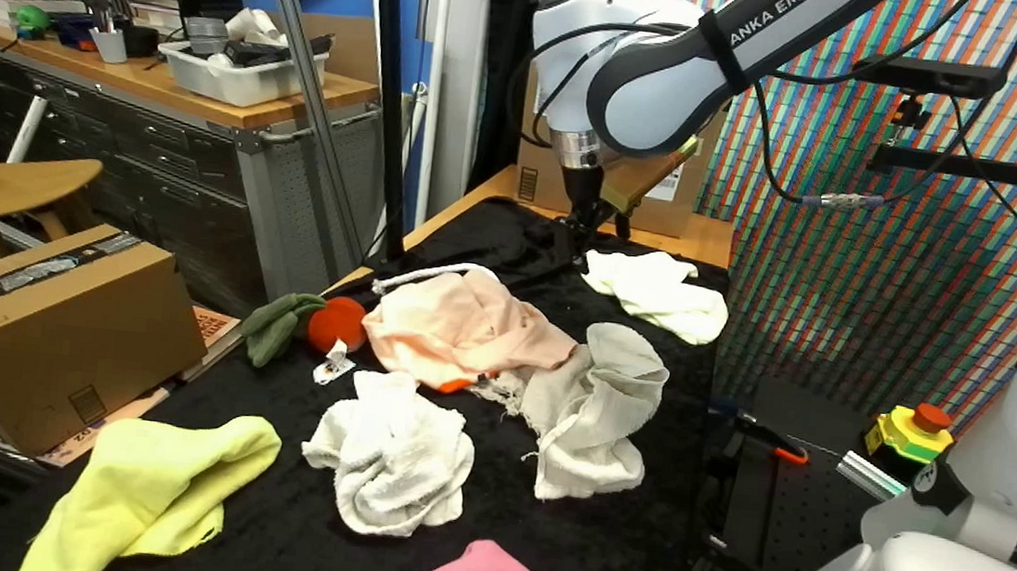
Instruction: Pile the t-shirts and towels on the left side of the table
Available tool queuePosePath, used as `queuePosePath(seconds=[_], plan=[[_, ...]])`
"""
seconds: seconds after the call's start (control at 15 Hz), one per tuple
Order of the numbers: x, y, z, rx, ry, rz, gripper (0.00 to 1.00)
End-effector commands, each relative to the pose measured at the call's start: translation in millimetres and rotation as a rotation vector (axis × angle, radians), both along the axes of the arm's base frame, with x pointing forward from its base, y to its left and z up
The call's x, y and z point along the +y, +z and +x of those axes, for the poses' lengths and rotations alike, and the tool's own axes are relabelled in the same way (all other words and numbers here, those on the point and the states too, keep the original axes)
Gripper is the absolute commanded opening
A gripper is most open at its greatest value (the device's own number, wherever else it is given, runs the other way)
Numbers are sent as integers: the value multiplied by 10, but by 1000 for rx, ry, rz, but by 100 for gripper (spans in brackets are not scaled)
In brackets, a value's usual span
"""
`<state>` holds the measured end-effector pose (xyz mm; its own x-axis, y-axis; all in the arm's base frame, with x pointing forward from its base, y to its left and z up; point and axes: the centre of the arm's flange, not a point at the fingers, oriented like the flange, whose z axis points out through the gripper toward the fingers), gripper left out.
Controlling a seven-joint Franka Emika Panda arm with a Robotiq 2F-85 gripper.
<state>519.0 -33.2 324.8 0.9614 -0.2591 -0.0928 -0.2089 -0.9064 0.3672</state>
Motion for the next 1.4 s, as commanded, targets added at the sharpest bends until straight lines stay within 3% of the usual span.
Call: queuePosePath(seconds=[0.0,0.6,1.33], plan=[[-345,-87,-201,2,-75,58,100],[-1024,-519,-624,-1,-171,136,100],[-1547,-839,-682,-96,-184,169,100]])
